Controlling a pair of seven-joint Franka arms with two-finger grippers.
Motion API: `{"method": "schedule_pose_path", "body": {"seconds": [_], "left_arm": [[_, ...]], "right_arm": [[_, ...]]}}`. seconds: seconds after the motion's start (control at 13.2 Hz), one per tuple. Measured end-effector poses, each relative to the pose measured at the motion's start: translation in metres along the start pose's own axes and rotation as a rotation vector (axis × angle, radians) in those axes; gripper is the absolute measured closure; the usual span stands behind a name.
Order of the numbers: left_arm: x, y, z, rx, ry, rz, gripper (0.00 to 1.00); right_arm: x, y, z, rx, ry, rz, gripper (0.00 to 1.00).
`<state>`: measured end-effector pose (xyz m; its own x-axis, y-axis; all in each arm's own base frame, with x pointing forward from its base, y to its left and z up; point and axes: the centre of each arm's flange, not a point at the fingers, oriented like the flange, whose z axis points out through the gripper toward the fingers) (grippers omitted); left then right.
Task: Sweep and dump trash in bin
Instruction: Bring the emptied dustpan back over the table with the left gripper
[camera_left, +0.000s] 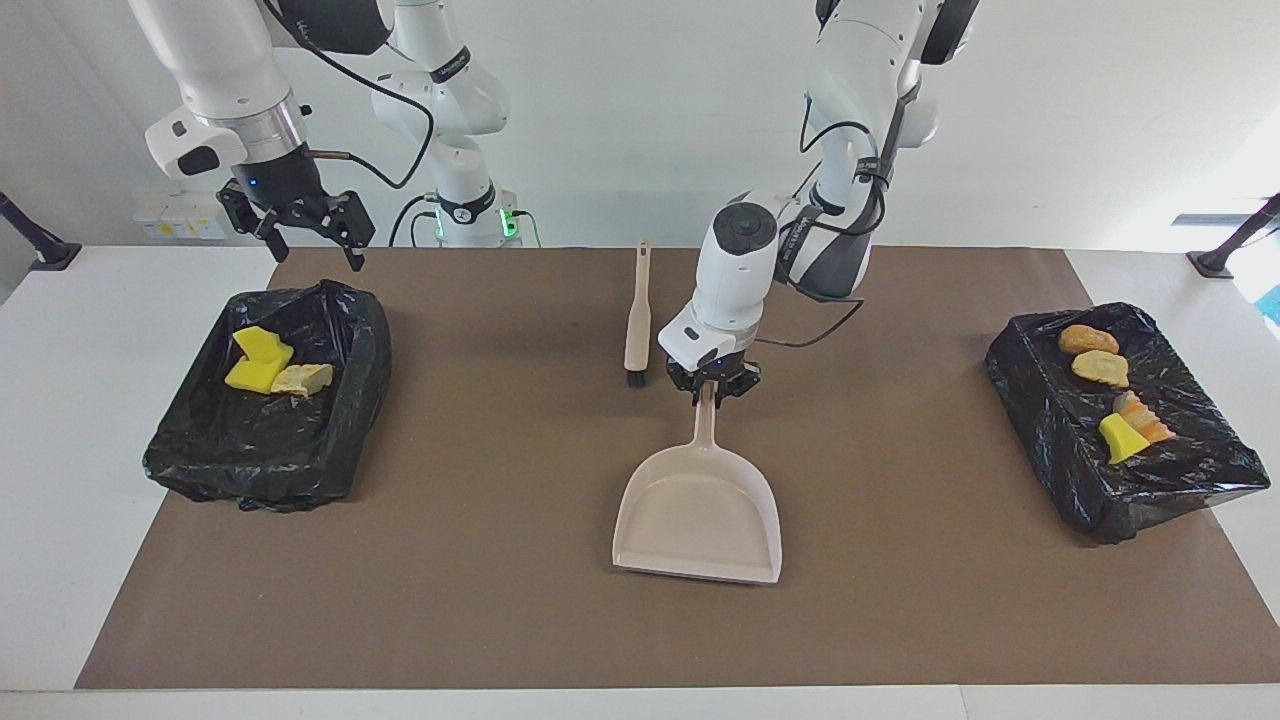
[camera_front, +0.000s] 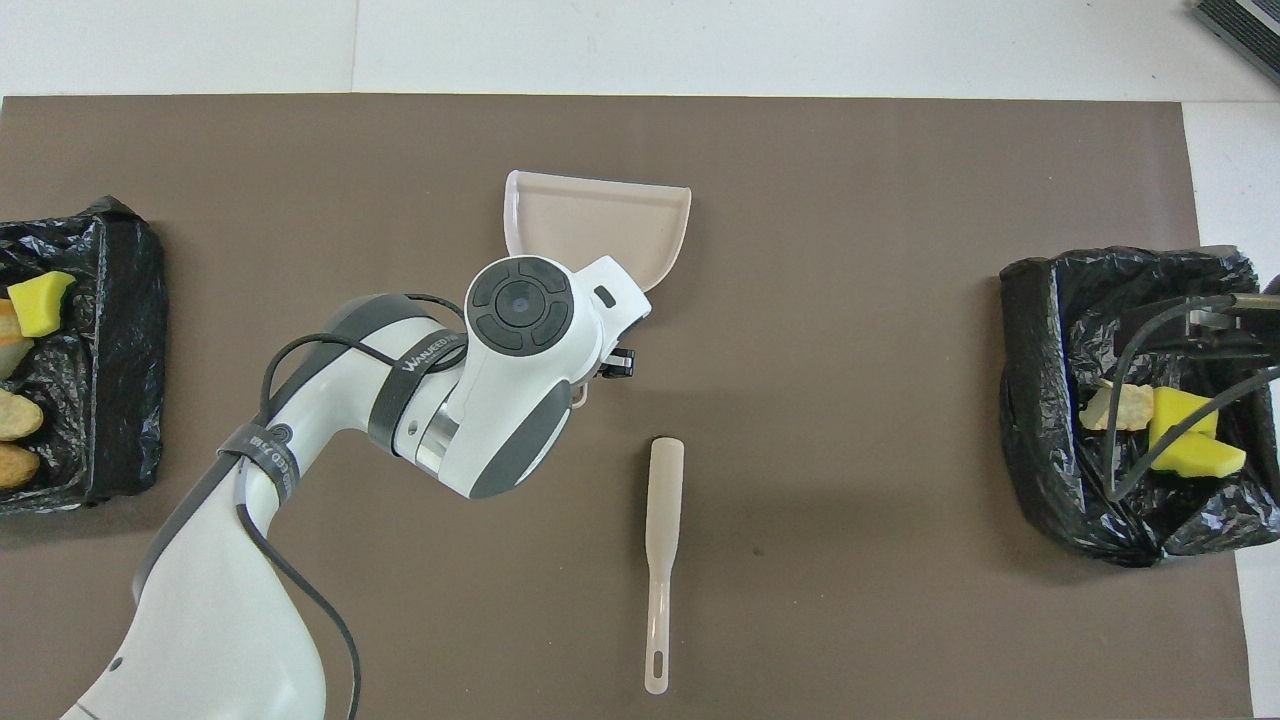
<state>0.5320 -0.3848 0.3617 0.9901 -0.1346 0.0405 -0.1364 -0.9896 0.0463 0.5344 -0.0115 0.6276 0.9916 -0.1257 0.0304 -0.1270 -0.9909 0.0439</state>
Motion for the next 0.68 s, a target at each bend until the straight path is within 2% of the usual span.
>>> {"method": "schedule_pose_path", "body": {"seconds": [0.15,0.3,0.38,0.68], "left_arm": [[-0.007,0.018,0.003,-0.004,-0.001,-0.119,0.68],[-0.003,0.02,-0.011,-0.016,0.02,-0.196,0.68],[0.002,0.014,-0.025,-0.018,0.033,-0.218,0.6],[0.009,-0.019,-0.062,0.003,0.035,-0.272,0.14]], "right_arm": [[-0.001,-0.014,0.0,0.001,0.0,-0.026,0.0],[-0.002,-0.023,0.0,0.001,0.0,-0.044,0.0],[-0.002,-0.02,0.0,0.002,-0.001,-0.038,0.0],[0.0,-0.006,0.001,0.004,-0.002,-0.013,0.0]]}}
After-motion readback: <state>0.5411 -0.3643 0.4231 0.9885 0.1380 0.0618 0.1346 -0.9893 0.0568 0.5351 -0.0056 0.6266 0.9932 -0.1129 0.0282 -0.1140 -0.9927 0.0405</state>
